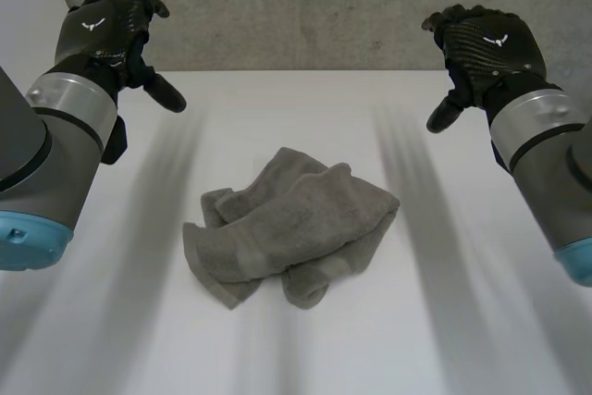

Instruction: Fold the towel.

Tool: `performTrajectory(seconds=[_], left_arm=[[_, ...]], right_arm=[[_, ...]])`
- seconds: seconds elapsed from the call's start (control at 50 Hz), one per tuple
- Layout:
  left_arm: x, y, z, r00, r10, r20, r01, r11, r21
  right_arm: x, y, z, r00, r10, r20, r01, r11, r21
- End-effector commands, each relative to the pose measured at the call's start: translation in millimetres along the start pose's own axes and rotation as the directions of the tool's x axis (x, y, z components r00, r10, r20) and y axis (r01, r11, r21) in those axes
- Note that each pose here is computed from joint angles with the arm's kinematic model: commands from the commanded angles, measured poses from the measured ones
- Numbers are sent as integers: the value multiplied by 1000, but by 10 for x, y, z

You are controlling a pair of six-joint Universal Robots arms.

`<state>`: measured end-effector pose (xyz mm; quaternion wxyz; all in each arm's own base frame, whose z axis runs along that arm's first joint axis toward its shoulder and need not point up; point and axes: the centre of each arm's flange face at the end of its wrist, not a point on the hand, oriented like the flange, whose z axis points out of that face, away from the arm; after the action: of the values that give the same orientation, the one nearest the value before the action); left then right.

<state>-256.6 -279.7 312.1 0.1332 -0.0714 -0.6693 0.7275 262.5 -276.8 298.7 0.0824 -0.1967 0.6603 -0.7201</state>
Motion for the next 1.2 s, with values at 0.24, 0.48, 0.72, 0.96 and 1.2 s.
performTrajectory(seconds=[0.24,0.48,0.72,0.96,1.2], left_arm=[[6,47,-9,1000,9,-3,-9,998,-55],[10,81,3,1000,10,-8,-10,998,-63],[26,341,79,999,42,-26,-45,991,-126],[395,878,-32,961,153,-231,-210,946,-247],[770,1209,-404,895,204,-397,-349,874,-339]], right_arm=[[190,68,80,991,129,41,-124,986,-113],[227,73,90,994,110,-2,-110,988,-110],[-37,242,93,965,50,257,-16,991,-136],[-144,768,166,926,-181,331,255,947,-197],[-161,1282,229,925,-170,340,283,905,-318]])
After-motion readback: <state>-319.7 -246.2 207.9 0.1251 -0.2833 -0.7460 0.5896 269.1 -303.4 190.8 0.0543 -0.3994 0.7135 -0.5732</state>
